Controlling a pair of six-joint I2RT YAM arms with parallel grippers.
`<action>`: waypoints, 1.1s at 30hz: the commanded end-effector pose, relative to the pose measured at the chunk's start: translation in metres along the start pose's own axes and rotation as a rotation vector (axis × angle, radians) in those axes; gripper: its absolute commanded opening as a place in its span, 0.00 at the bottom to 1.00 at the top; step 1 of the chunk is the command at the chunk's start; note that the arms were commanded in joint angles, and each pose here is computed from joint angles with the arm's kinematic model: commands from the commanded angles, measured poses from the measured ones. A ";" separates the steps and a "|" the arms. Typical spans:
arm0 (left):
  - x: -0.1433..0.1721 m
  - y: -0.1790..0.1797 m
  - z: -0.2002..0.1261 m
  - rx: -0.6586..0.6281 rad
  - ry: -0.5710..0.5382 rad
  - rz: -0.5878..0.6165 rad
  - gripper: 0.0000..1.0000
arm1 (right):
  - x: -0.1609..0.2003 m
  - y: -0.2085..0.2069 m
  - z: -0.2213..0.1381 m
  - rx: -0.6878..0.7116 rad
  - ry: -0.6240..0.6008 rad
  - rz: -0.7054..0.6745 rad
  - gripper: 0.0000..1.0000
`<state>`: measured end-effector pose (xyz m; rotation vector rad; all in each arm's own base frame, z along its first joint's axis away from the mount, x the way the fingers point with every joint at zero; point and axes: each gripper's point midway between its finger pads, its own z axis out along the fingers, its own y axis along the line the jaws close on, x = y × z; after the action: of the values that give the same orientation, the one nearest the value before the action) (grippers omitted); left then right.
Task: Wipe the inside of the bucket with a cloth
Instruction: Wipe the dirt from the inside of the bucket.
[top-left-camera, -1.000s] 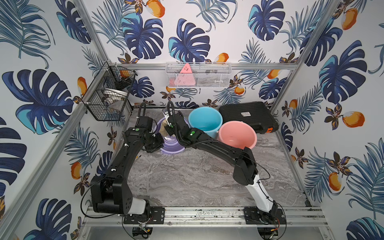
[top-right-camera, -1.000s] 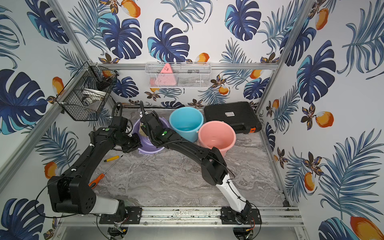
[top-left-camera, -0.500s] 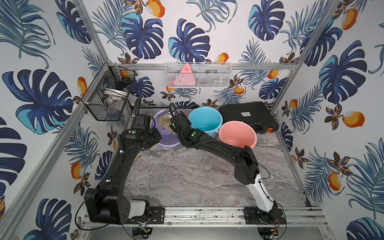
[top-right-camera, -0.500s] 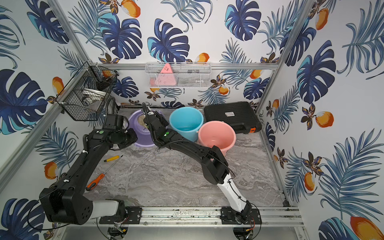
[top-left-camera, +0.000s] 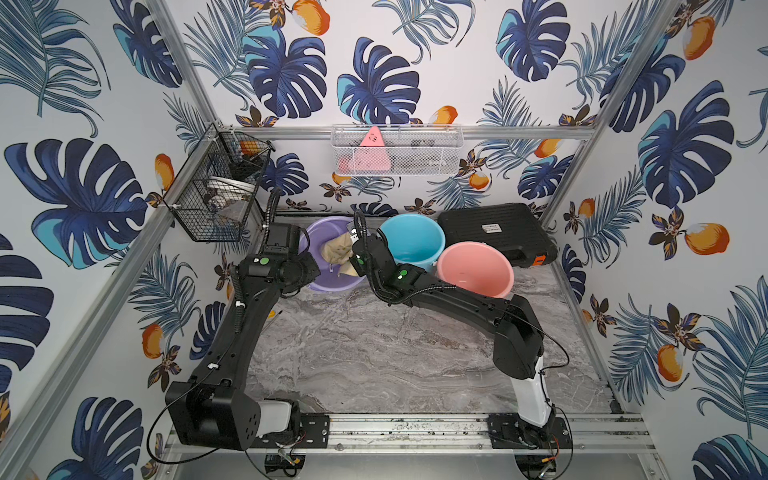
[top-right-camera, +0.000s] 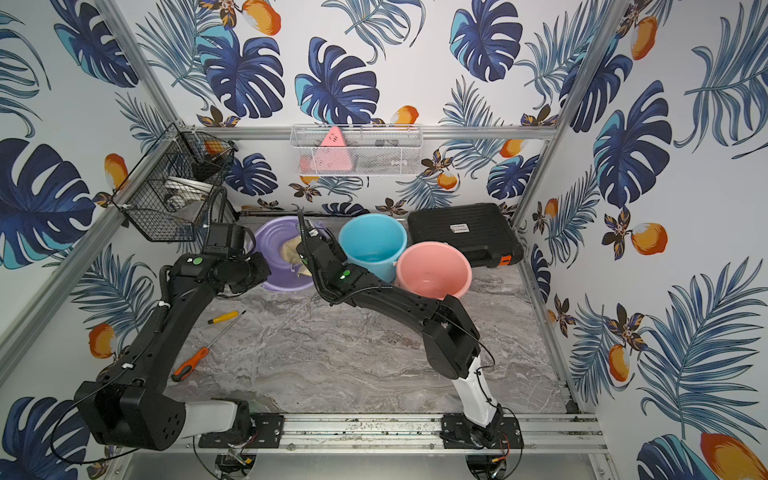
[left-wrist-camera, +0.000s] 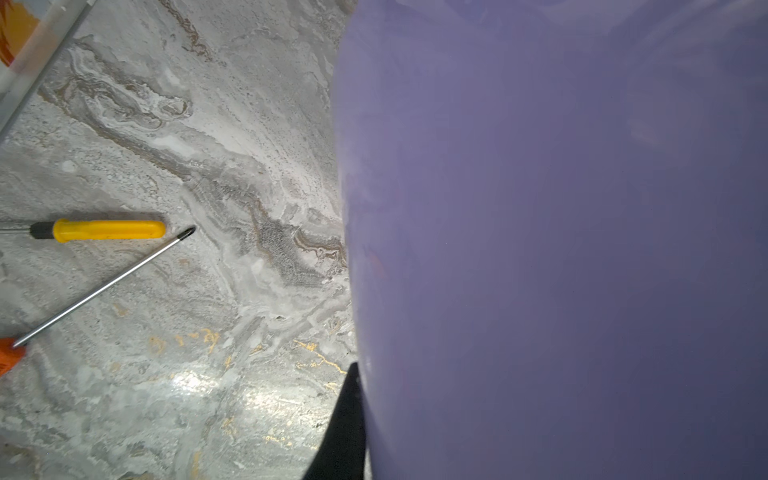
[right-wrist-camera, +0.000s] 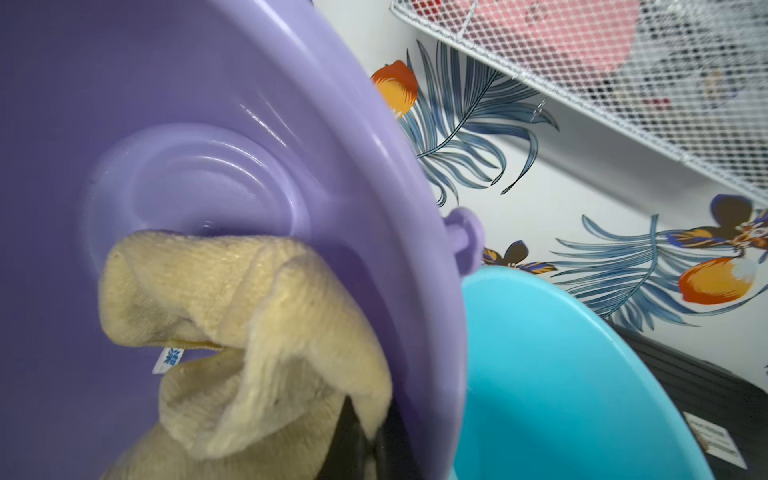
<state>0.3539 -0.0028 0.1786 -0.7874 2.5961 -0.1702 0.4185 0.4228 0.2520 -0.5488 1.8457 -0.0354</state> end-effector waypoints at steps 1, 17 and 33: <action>-0.020 0.028 -0.007 -0.159 -0.099 -0.036 0.00 | 0.048 -0.025 -0.007 0.132 0.168 -0.039 0.00; -0.019 0.020 0.013 -0.150 -0.031 0.010 0.00 | 0.026 0.055 -0.118 -0.583 0.096 0.218 0.00; 0.020 -0.008 0.019 0.038 0.133 0.055 0.00 | -0.070 0.046 -0.074 -0.397 -0.158 0.174 0.00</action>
<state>0.3447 -0.0052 0.1501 -0.7844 2.7369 -0.1445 0.3375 0.4659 0.3438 -0.6055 1.7133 0.5973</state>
